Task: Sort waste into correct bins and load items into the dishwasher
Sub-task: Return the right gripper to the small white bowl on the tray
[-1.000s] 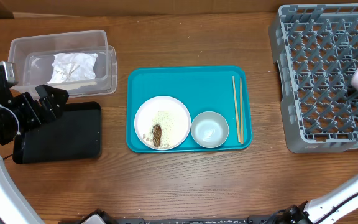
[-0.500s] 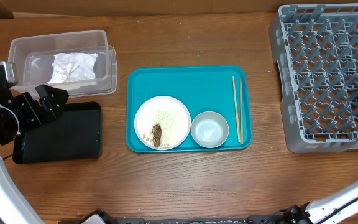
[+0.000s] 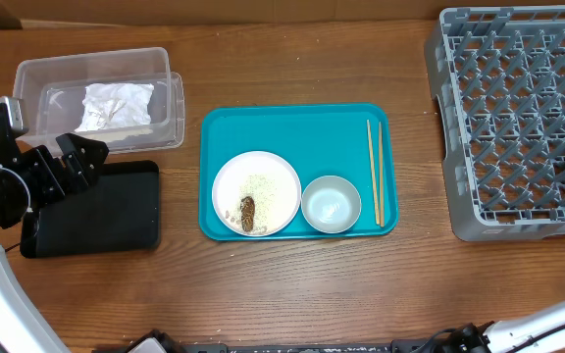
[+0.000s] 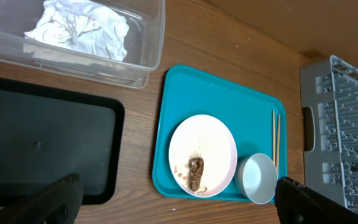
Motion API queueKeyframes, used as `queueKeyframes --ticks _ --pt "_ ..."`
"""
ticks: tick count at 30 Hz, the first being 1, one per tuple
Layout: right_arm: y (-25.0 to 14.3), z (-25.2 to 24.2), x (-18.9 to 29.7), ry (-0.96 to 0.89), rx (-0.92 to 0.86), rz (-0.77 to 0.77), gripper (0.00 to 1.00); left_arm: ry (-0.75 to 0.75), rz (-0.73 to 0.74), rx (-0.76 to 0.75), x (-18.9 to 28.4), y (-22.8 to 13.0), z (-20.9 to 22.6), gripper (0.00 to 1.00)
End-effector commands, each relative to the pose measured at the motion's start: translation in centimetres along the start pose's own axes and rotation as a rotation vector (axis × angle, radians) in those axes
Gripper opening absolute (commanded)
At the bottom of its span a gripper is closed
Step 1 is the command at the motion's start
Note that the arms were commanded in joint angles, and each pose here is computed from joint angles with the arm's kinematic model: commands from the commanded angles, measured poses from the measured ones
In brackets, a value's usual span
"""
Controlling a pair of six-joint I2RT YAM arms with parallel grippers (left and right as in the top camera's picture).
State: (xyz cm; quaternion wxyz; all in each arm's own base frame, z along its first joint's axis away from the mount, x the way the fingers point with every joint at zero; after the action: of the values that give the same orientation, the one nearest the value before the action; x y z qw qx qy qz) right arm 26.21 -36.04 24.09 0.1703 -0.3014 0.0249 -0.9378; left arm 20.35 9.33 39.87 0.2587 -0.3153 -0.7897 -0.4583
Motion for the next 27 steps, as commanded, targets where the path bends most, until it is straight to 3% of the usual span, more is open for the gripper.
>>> queueKeyframes --ticks 1,7,18,22,27 --pt "-1.6 1.7 3.1 -0.155 -0.035 -0.137 0.27 0.003 -0.007 -0.017 0.2 0.1 0.0 1.0" --pt "-2.9 3.1 4.3 -0.157 -0.028 -0.174 0.35 0.003 -0.007 -0.017 0.2 0.1 0.0 1.0" --pt "-5.5 6.1 5.6 -0.118 0.055 -0.201 0.34 0.003 -0.007 -0.017 0.2 0.1 0.0 1.0" --pt "-7.1 7.7 5.2 -0.101 0.11 -0.171 0.33 0.003 -0.007 -0.017 0.2 0.1 0.0 1.0" --pt "-11.4 10.7 3.2 -0.054 0.299 -0.034 0.32 0.003 -0.007 -0.017 0.2 0.1 0.0 1.0"
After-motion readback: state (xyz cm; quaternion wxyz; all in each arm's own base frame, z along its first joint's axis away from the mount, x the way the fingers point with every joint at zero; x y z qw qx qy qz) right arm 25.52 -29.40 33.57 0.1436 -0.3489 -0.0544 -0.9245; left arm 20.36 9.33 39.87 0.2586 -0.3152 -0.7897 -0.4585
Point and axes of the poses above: each gripper's point midway between its finger pads, its own x axis back along the fingers, its own z axis along the line the jaws close on, y = z × x, the point moved 10 cm from there along x, back along the fingers, and after that the axes turned 1 degree about -x, right-handed, at the moved point
